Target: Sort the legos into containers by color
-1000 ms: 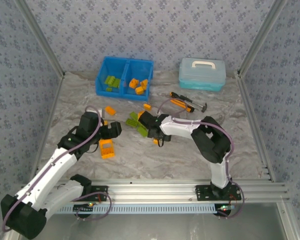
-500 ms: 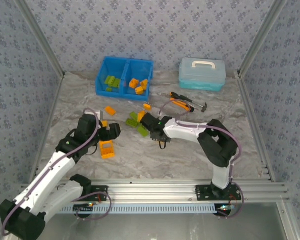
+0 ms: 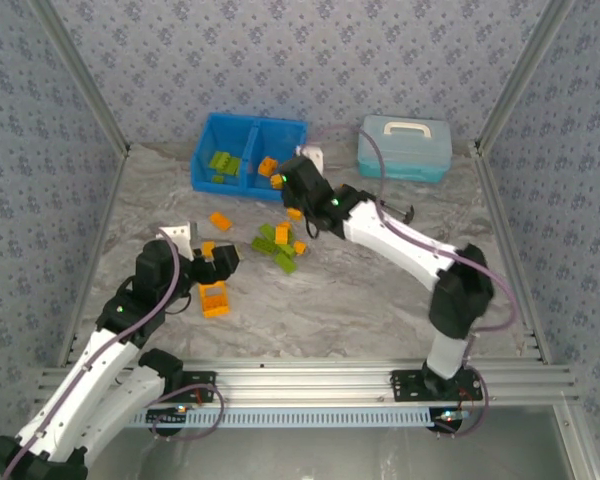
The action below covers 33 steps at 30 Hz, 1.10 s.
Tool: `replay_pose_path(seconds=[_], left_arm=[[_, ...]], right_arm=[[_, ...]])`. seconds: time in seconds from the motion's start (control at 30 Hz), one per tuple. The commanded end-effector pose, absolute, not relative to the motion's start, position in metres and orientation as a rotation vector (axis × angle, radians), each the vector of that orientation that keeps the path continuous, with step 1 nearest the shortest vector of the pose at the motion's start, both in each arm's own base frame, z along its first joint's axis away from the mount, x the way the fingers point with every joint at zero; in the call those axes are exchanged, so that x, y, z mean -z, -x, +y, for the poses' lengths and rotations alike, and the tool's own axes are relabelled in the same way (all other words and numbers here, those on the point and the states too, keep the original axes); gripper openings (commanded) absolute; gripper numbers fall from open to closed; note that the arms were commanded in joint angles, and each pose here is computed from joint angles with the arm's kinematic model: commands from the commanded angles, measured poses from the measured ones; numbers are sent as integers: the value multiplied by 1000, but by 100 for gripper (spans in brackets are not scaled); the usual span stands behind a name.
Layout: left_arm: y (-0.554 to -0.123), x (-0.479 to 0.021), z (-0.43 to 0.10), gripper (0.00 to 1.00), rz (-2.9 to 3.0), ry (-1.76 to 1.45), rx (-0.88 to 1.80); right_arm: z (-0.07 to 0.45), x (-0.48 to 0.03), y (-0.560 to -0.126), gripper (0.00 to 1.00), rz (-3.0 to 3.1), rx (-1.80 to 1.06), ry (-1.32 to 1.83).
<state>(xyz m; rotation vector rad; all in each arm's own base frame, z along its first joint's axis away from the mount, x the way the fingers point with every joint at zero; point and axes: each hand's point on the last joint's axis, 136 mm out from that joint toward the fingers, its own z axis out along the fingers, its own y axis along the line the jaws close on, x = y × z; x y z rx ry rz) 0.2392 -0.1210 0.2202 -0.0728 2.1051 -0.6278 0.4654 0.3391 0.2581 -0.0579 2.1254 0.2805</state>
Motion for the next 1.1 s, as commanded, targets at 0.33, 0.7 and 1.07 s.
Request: replay_pose_path(seconds=[0.33, 0.7, 1.07], left_arm=[[-226, -204, -115, 99, 2178, 127, 627], [-226, -195, -94, 99, 2223, 241, 507], [-248, -178, -114, 98, 2404, 271, 471]], right_arm=[[376, -191, -579, 31, 2113, -223, 232], [368, -244, -577, 64, 2052, -287, 202], [349, -347, -436, 74, 1977, -454, 362]])
